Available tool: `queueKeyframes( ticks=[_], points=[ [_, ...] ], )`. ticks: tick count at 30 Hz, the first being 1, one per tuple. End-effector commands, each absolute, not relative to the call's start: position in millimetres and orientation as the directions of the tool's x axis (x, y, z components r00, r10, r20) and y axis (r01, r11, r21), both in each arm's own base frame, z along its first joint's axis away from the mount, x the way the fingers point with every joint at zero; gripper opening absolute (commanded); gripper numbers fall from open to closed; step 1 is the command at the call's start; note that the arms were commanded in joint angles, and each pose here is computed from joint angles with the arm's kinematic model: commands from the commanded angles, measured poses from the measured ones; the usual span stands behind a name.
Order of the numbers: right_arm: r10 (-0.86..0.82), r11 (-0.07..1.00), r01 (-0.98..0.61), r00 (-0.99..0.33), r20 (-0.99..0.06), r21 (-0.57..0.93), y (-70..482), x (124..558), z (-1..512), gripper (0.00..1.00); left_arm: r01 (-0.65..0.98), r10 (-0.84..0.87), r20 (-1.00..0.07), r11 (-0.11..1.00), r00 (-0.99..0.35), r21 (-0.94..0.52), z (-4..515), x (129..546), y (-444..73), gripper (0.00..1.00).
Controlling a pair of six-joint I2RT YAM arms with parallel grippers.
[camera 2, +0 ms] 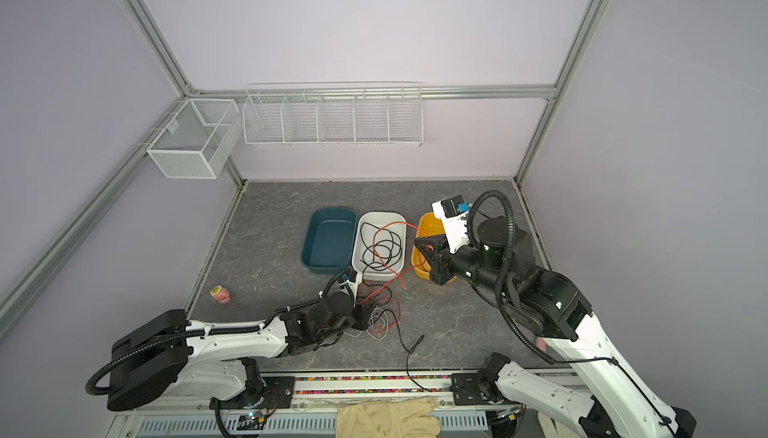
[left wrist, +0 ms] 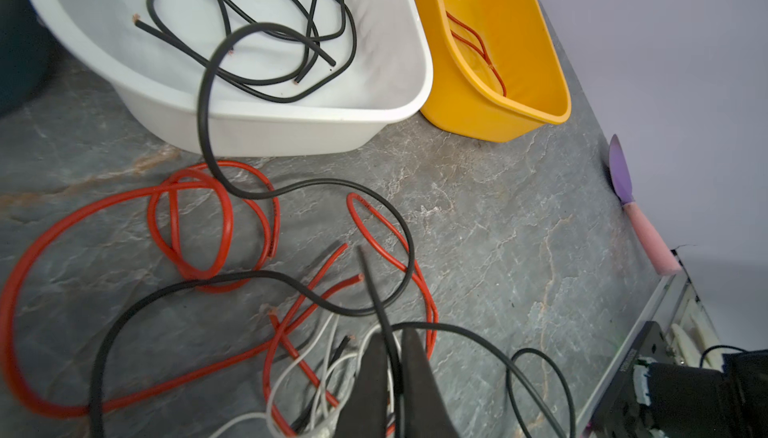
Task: Untangle the cables
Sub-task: 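Lift the red cable with the right gripper toward the yellow tub, then lower the held red cable into the yellow tub with the right gripper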
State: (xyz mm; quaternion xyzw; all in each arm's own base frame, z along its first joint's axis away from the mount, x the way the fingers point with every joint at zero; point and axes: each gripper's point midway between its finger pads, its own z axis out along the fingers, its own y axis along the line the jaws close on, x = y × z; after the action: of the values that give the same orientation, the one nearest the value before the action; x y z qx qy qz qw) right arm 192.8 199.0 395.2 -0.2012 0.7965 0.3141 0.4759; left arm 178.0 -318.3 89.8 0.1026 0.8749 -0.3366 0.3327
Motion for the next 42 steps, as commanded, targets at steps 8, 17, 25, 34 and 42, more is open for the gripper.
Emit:
queueKeyframes(
  ticks=[8, 17, 25, 34, 42],
  points=[
    [0.027, 0.943, -0.286, -0.439, -0.898, 0.168, 136, 250, 380, 0.06, 0.388, -0.047, -0.631, 0.753, -0.774, -0.532, 85, 174, -313, 0.00],
    [0.183, 0.983, 0.060, -0.447, -0.875, 0.175, 63, 303, 353, 0.06, 0.382, -0.064, -0.645, 0.759, -0.762, -0.527, 98, 170, -293, 0.00],
    [0.219, 0.975, 0.145, -0.504, -0.836, 0.168, 54, 335, 308, 0.06, 0.380, -0.106, -0.657, 0.742, -0.746, -0.552, 110, 167, -280, 0.00],
    [0.206, 0.978, 0.144, -0.576, -0.791, 0.150, 66, 366, 269, 0.06, 0.378, -0.128, -0.654, 0.727, -0.746, -0.573, 116, 164, -275, 0.00],
    [0.215, 0.977, 0.129, -0.621, -0.754, 0.173, 78, 382, 240, 0.06, 0.378, -0.129, -0.652, 0.724, -0.747, -0.577, 118, 162, -272, 0.00]
  ],
)
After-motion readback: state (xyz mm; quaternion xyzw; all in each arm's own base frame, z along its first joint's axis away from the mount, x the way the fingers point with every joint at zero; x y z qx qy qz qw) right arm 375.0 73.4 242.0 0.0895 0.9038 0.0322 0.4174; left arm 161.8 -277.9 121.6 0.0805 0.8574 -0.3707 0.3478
